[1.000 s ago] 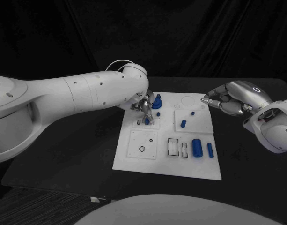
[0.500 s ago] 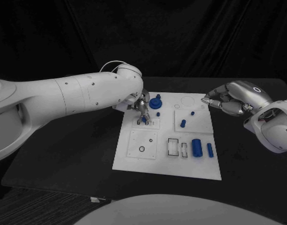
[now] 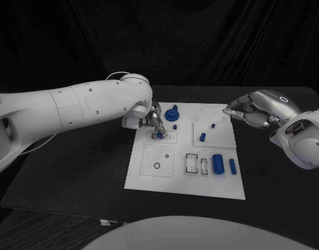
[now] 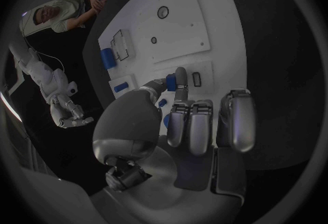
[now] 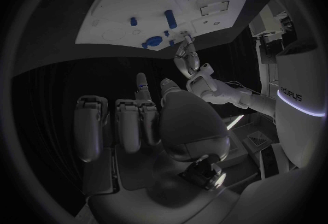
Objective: Assemble the parts on the task board
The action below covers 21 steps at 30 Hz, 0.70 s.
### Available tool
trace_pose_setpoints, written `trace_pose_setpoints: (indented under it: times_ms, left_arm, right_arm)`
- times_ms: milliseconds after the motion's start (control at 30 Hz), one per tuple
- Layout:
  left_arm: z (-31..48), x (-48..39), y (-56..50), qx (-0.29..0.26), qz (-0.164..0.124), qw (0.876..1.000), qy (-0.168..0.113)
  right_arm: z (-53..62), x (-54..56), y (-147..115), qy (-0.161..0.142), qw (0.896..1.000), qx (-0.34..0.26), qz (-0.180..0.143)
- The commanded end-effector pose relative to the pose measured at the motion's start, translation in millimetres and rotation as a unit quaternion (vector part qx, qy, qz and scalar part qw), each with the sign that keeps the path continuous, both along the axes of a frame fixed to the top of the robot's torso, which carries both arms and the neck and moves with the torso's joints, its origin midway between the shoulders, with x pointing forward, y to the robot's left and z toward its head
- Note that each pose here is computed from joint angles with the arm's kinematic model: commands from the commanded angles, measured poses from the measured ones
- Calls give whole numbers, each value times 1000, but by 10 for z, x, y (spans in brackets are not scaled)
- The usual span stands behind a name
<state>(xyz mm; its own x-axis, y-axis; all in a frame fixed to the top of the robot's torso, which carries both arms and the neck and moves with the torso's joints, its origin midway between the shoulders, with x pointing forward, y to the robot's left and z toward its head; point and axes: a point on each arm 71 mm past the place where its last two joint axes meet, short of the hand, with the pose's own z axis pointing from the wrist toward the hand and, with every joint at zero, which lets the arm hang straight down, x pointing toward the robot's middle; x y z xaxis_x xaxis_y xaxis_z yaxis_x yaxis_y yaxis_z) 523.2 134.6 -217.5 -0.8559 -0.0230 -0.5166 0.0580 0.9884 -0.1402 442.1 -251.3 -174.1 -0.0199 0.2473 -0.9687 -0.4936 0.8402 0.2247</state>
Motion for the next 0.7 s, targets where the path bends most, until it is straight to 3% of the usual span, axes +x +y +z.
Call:
trace_pose_setpoints:
  times_ms: [33,400,700]
  left_arm:
    - [25,-3,4,-18,34,999,-6]
    - [48,-14,70,-32,72,996,-37]
    - [41,-16,53,-40,80,995,-47]
  right_arm:
    - [-11,-3,-3,3,1000,-1,-4]
    - [-8,-6,1,0,1000,1,-4]
    - [-11,-5,12,0,1000,1,-3]
